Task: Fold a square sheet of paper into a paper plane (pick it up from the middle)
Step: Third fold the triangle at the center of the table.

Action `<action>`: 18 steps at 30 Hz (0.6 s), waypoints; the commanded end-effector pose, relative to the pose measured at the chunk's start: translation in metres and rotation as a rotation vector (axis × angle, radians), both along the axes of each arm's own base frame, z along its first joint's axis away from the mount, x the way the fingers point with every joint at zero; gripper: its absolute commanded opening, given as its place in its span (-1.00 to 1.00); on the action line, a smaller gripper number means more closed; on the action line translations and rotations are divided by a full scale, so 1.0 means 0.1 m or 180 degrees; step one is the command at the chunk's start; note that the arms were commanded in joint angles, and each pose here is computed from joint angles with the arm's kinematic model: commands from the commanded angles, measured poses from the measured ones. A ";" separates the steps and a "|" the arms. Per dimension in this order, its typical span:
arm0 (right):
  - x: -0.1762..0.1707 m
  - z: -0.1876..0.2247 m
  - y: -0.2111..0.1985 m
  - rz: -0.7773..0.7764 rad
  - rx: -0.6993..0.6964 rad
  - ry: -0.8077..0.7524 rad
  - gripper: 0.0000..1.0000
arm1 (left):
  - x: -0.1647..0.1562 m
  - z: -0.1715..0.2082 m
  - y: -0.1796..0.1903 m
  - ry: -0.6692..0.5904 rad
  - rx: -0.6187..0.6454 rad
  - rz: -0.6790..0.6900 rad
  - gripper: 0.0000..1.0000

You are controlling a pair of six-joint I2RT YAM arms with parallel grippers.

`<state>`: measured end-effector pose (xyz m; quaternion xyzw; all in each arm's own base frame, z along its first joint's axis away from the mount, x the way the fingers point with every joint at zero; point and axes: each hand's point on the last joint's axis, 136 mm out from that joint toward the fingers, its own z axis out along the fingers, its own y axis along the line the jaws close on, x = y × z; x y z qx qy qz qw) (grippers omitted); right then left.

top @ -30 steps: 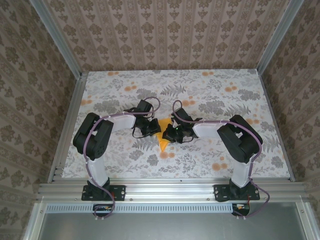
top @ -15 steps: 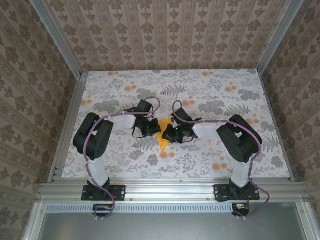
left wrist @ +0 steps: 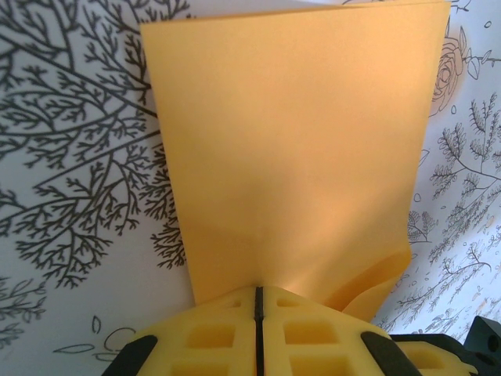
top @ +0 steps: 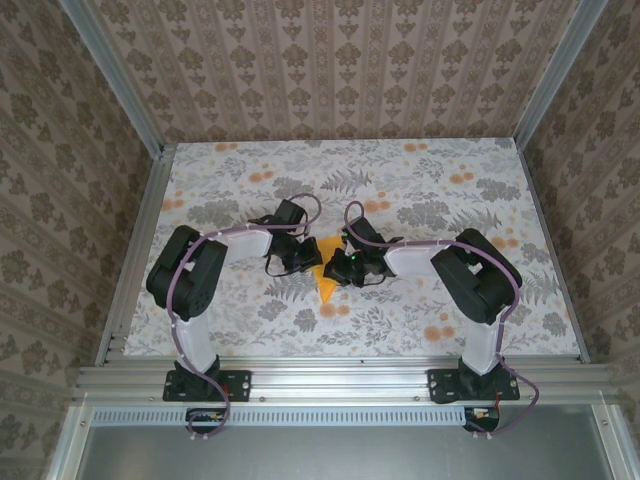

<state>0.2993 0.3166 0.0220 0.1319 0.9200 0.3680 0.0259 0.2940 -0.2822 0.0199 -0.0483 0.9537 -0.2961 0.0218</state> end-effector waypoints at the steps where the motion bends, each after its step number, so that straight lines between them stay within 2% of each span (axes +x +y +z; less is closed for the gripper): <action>1: -0.06 -0.16 -0.02 -0.0017 -0.0063 0.0101 -0.84 | -0.08 -0.09 0.04 0.0090 0.0142 -0.0055 -0.81; 18: -0.09 -0.21 -0.10 0.0004 -0.0210 0.0102 -0.85 | -0.08 -0.09 0.05 0.0088 0.0146 -0.0054 -0.81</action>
